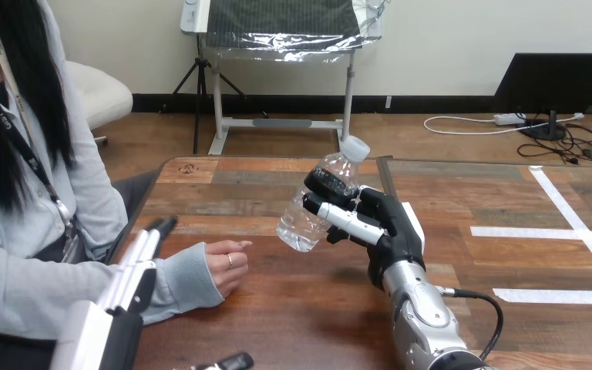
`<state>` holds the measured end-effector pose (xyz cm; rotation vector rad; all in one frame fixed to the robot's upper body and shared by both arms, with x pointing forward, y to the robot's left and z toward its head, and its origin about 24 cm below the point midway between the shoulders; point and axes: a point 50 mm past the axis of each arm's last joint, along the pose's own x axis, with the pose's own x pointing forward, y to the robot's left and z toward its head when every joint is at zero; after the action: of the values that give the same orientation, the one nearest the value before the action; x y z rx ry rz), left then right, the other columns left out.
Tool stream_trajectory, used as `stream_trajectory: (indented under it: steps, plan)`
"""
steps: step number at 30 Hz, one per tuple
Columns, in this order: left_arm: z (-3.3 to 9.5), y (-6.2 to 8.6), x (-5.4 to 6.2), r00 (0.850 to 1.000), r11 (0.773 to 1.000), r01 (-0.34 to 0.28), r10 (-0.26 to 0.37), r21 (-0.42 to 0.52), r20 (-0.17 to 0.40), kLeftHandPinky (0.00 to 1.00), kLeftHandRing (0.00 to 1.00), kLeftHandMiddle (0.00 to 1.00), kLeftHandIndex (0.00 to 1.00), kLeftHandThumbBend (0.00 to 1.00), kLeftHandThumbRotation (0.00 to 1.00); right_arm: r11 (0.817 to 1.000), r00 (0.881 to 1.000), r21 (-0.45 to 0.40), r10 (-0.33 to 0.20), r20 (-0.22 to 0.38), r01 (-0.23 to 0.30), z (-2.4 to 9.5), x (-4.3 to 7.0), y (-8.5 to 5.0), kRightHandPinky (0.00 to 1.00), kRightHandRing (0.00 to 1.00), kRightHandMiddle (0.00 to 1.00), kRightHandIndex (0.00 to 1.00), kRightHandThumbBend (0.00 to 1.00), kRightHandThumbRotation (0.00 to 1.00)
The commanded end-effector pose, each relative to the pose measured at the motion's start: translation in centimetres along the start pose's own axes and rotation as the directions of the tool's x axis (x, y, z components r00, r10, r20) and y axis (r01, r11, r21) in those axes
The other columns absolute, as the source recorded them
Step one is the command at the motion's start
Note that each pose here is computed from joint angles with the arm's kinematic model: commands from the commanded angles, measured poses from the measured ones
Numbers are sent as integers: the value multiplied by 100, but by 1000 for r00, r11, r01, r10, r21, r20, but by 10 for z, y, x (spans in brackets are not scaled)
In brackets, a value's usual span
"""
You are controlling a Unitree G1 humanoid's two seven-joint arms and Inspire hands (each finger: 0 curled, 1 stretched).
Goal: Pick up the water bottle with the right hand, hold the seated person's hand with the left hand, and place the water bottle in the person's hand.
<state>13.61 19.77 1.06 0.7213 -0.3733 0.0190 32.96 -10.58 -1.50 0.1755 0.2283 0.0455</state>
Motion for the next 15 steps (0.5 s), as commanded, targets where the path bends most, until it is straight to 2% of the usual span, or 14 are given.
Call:
stream_trajectory:
  steps: [1,5,15]
  plan:
    - [13,5,12,997,994,-77,76,77,19,89,97,99,98,100,49,1000,984,6,17,178,-19,39,11,-5,30,31,38,36,77,0]
    - [12,9,16,998,989,-56,56,138,5,90,98,100,99,100,48,1000,982,0,25,188,-26,40,11,-6,29,31,38,36,76,0]
    - [11,27,32,1000,951,8,0,310,-26,91,97,99,99,100,45,999,974,-14,50,219,-48,42,9,-9,28,29,37,36,75,0]
